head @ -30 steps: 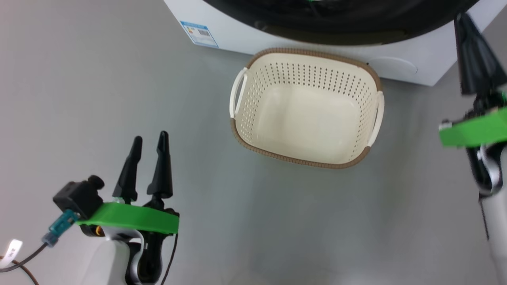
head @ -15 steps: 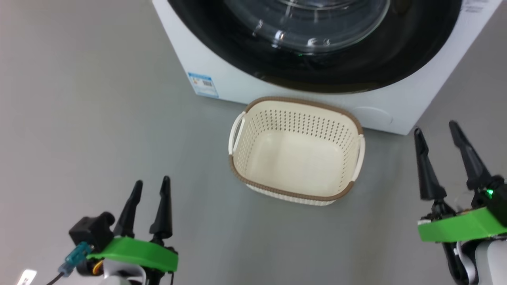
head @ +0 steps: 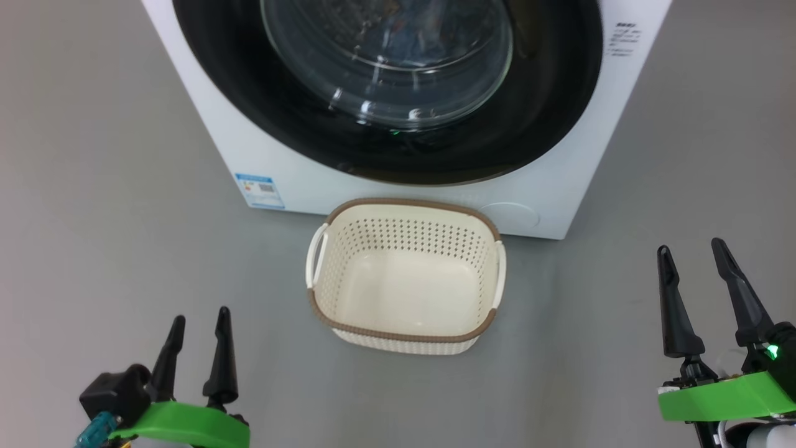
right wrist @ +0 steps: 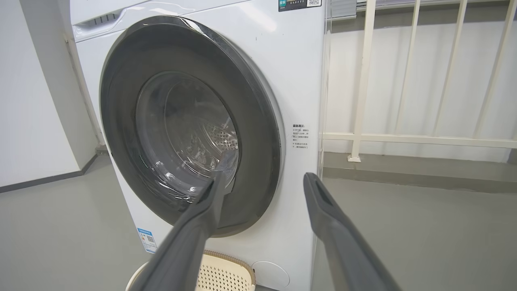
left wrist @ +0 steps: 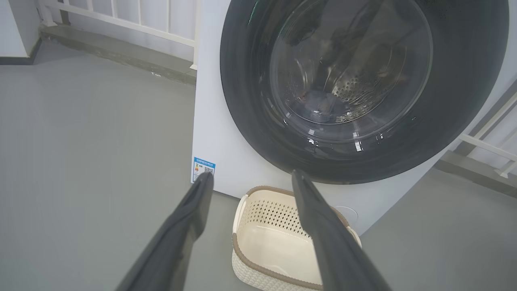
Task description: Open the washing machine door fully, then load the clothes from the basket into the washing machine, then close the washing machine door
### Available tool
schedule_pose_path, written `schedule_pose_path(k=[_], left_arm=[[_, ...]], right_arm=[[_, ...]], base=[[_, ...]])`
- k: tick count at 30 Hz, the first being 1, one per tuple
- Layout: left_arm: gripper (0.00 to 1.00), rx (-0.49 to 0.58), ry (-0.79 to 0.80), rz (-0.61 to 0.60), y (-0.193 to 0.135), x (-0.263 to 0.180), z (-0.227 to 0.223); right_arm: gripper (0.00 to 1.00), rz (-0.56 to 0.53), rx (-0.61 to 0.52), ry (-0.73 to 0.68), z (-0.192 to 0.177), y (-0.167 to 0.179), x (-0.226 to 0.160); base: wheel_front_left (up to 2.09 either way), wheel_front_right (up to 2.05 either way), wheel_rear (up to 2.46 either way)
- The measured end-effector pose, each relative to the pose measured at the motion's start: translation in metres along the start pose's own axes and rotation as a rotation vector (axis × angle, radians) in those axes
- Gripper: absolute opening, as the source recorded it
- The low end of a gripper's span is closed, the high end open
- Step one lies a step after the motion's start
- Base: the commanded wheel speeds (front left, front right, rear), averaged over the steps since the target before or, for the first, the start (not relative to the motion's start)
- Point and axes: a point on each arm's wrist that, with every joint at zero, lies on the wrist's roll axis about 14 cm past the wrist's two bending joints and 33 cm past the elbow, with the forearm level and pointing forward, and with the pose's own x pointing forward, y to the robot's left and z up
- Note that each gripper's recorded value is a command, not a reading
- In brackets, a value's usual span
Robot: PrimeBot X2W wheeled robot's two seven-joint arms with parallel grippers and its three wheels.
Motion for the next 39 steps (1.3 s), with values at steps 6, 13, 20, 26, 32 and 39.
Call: schedule_pose_path(k=[6, 13, 20, 26, 32, 39], left_arm=[[1.0, 0.017, 0.007, -0.028, -0.007, -0.005, -0.002], [1.0, 0.017, -0.007, -0.068, -0.018, -0.001, 0.002], [1.0, 0.021, 0.0, -0.096, -0.026, 0.0, 0.0], [1.0, 0.026, 0.006, -0.116, -0.032, 0.002, -0.002], [1.0, 0.024, 0.008, -0.134, -0.038, 0.001, -0.003], [1.0, 0.025, 0.015, -0.137, -0.039, -0.001, -0.006]], right_arm=[[1.0, -0.04, -0.013, -0.015, 0.013, -0.01, -0.016], [1.0, -0.092, -0.026, -0.035, 0.026, -0.022, -0.034], [1.0, -0.145, -0.021, -0.031, 0.029, -0.033, -0.051], [1.0, -0.178, -0.028, -0.038, 0.034, -0.041, -0.061], [1.0, -0.204, -0.031, -0.047, 0.039, -0.046, -0.07], [1.0, -0.215, -0.03, -0.037, 0.037, -0.047, -0.076]], base=[[0.0, 0.0, 0.0], [0.0, 0.0, 0.0], [0.0, 0.0, 0.0], [0.0, 0.0, 0.0], [0.0, 0.0, 0.0], [0.0, 0.0, 0.0]])
